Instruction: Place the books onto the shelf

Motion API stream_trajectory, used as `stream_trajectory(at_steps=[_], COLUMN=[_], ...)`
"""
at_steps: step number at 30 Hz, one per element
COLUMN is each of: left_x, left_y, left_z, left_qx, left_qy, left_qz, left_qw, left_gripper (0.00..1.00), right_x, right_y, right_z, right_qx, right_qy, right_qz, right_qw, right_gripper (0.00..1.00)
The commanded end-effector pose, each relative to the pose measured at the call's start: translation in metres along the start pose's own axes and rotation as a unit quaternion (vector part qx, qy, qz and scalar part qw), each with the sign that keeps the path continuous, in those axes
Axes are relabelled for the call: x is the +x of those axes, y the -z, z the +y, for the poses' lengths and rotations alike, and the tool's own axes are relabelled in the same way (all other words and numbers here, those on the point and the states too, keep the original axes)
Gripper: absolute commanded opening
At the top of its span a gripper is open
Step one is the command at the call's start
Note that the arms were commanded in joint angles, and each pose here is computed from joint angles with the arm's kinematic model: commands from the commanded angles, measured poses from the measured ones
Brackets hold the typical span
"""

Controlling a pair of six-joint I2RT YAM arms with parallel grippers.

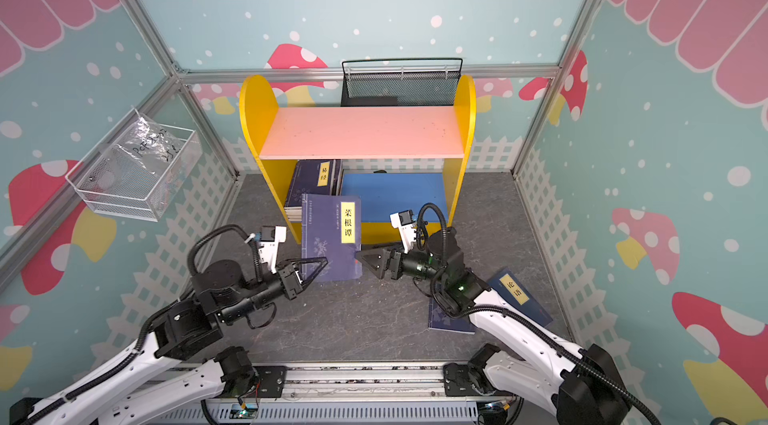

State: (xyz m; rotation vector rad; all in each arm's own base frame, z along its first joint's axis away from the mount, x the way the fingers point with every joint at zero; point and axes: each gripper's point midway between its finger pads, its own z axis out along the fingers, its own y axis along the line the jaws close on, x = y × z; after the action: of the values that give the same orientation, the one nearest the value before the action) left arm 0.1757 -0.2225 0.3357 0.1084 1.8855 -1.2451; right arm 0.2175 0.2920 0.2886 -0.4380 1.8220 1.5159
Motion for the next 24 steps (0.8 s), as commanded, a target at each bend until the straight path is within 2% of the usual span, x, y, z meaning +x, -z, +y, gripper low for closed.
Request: stream_trajectory(at_steps=[1, 5, 10, 17, 24], left_x=[-0.012, -0.016, -0.019, -0.029, -0.03], left_y=[0.012, 0.011, 0.007, 0.003, -0.005], left_z=[-0.008, -0.017, -0.025, -0.024, -0.034], left_qx=[-0.007, 0.005, 0.024, 0.034, 0.093], left_qy=[-0.083, -0.094, -0.096, -0.088, -0.059], left_qz=[-0.002, 0.001, -0.003, -0.016, 0.004], left_qw=[0.997, 0.996, 0.995, 0.995, 0.994], left_gripper=[0.0, 0.0, 0.0, 0.0, 0.0], right_x=[0.004, 0.002, -0.005, 0.001, 0.002], right_y=[-0.003, -0.005, -0.008, -0.012, -0.013], right_z=[0.021, 0.036, 0.043, 0.05, 0.057], right_qx=[-0.073, -0.12, -0.132, -0.178, -0.212], right_qy=[0.011, 0.023, 0.037, 0.046, 0.047], right_qz=[0.014, 0.008, 0.001, 0.008, 0.002], right_qw=[0.997, 0.993, 0.991, 0.983, 0.976], right_gripper=[0.91, 0.89, 0.86, 0.62, 0.51])
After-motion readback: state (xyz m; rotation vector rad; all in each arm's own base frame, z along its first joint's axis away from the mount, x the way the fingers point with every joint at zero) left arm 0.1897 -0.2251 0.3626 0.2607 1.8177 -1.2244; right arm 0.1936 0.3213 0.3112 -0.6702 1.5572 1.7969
